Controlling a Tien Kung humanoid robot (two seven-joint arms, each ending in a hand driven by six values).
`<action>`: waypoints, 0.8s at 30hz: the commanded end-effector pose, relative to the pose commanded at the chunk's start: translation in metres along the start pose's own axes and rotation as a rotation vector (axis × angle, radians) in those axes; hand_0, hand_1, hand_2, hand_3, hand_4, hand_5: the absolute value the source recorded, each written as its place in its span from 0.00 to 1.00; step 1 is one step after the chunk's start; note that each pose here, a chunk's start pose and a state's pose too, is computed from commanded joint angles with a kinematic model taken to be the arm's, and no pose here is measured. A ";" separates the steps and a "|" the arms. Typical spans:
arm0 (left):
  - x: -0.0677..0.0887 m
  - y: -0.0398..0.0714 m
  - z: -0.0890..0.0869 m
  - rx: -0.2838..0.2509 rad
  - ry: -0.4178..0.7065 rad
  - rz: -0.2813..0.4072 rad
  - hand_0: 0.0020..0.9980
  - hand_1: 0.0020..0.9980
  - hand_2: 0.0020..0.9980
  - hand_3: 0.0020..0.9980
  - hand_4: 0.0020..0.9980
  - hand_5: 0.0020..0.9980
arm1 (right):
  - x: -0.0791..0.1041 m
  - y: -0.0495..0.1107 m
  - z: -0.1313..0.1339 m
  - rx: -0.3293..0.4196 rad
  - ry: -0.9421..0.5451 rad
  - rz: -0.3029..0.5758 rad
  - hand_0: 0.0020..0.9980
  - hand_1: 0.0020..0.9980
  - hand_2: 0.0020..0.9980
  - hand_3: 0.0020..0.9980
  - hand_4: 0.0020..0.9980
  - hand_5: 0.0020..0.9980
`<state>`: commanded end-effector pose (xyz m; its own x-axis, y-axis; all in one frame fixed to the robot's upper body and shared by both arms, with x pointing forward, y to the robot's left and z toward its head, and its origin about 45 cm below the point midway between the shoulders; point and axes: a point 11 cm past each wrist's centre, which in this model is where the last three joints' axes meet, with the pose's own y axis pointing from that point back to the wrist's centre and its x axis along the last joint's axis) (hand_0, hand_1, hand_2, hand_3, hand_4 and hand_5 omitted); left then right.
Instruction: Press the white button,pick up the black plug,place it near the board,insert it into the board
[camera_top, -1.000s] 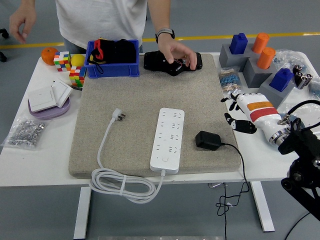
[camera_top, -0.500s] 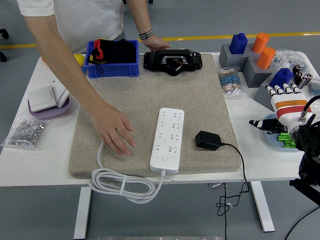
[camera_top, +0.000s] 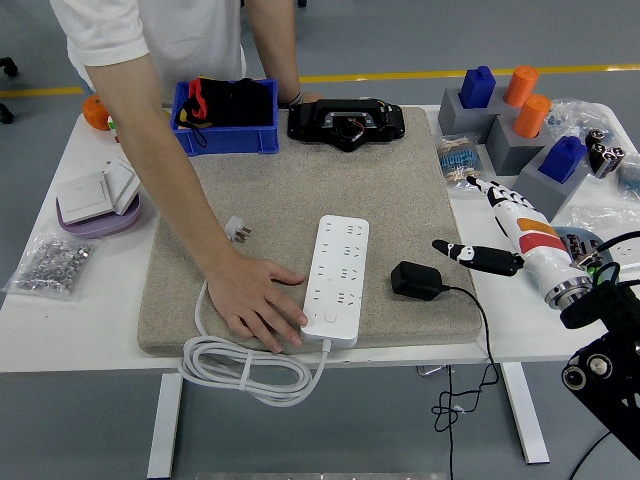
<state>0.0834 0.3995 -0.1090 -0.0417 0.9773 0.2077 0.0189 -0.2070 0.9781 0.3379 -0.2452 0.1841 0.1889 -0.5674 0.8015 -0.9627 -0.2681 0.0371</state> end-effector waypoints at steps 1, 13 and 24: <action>0.000 0.000 0.000 0.000 -0.001 -0.001 0.77 0.71 0.67 0.74 0.66 0.55 | -0.004 0.001 -0.003 0.019 -0.008 -0.014 0.96 0.90 0.85 0.91 1.00 0.75; 0.000 0.000 -0.001 0.002 -0.003 0.000 0.78 0.71 0.67 0.74 0.66 0.55 | -0.035 0.007 -0.004 0.022 0.029 -0.116 0.89 0.80 0.76 0.84 1.00 0.37; -0.001 0.000 0.001 0.000 -0.008 -0.002 0.77 0.71 0.67 0.74 0.66 0.55 | -0.044 0.006 0.011 -0.006 0.068 -0.140 0.83 0.74 0.73 0.79 0.96 0.17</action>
<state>0.0839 0.3987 -0.1091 -0.0341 0.9780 0.2059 0.0186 -0.2054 0.9785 0.3263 -0.2302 0.1429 0.3076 -0.4706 0.8270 -0.9291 -0.3359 0.1545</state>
